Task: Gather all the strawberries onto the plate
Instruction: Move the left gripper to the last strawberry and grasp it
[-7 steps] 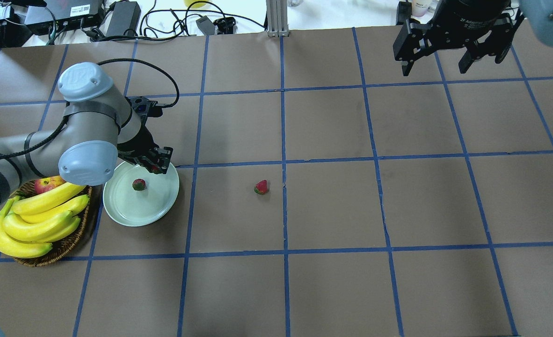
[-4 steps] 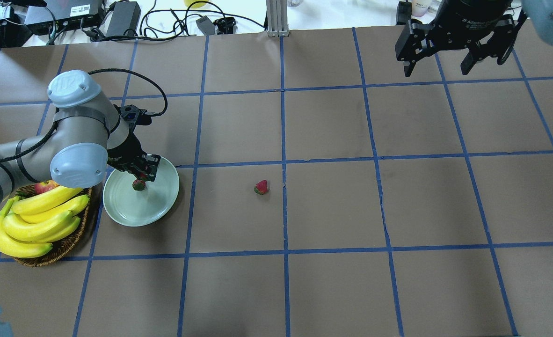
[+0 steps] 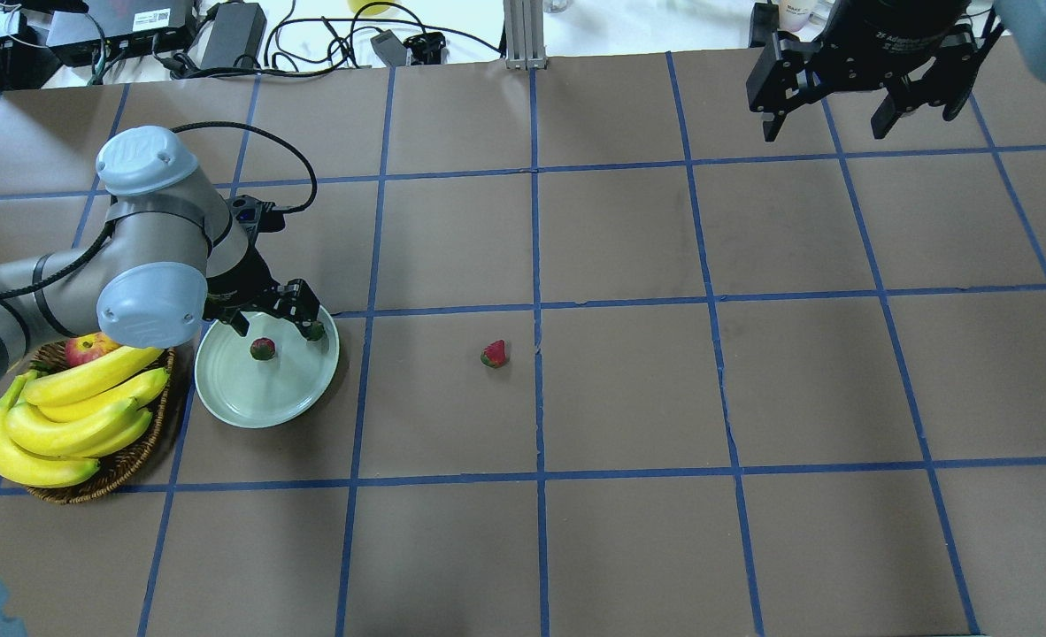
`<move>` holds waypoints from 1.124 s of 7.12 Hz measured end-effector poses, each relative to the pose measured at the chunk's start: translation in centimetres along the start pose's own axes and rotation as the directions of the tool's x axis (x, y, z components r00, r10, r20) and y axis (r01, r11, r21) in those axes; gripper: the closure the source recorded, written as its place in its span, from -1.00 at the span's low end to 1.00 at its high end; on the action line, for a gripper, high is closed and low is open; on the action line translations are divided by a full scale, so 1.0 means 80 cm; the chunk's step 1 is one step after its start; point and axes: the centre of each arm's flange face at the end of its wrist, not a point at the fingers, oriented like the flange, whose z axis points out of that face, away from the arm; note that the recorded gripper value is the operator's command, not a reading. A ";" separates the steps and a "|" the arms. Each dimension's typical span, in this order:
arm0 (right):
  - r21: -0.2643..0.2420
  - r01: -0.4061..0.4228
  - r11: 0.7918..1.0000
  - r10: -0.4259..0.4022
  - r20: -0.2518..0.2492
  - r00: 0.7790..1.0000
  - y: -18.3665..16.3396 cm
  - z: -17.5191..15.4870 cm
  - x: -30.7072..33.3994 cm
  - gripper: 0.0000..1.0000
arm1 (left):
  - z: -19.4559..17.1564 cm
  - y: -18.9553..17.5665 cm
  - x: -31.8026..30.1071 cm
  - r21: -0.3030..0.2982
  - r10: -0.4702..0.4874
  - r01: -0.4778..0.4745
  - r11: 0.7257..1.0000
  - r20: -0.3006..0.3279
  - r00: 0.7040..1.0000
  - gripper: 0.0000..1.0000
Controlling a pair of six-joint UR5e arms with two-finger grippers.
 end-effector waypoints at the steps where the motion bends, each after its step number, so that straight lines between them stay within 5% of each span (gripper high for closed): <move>1: 0.005 0.001 1.000 -0.001 -0.001 1.000 -0.001 0.000 -0.001 -1.00 | -0.025 -0.008 0.025 -0.007 -0.030 0.030 1.000 0.003 1.000 -0.81; 3: 0.031 0.003 1.000 -0.003 0.007 1.000 -0.001 -0.007 -0.002 -1.00 | -0.058 -0.014 0.099 0.011 -0.012 0.012 1.000 0.005 1.000 -0.65; 5: 0.042 0.006 0.999 -0.007 0.009 1.000 -0.002 -0.011 -0.003 -1.00 | -0.064 -0.004 0.198 0.055 0.116 -0.115 0.992 -0.001 0.993 -0.65; 8: 0.029 0.011 1.000 -0.011 0.009 1.000 -0.004 -0.003 -0.003 -1.00 | -0.029 0.010 0.314 0.162 0.289 -0.287 0.944 0.013 0.957 -0.60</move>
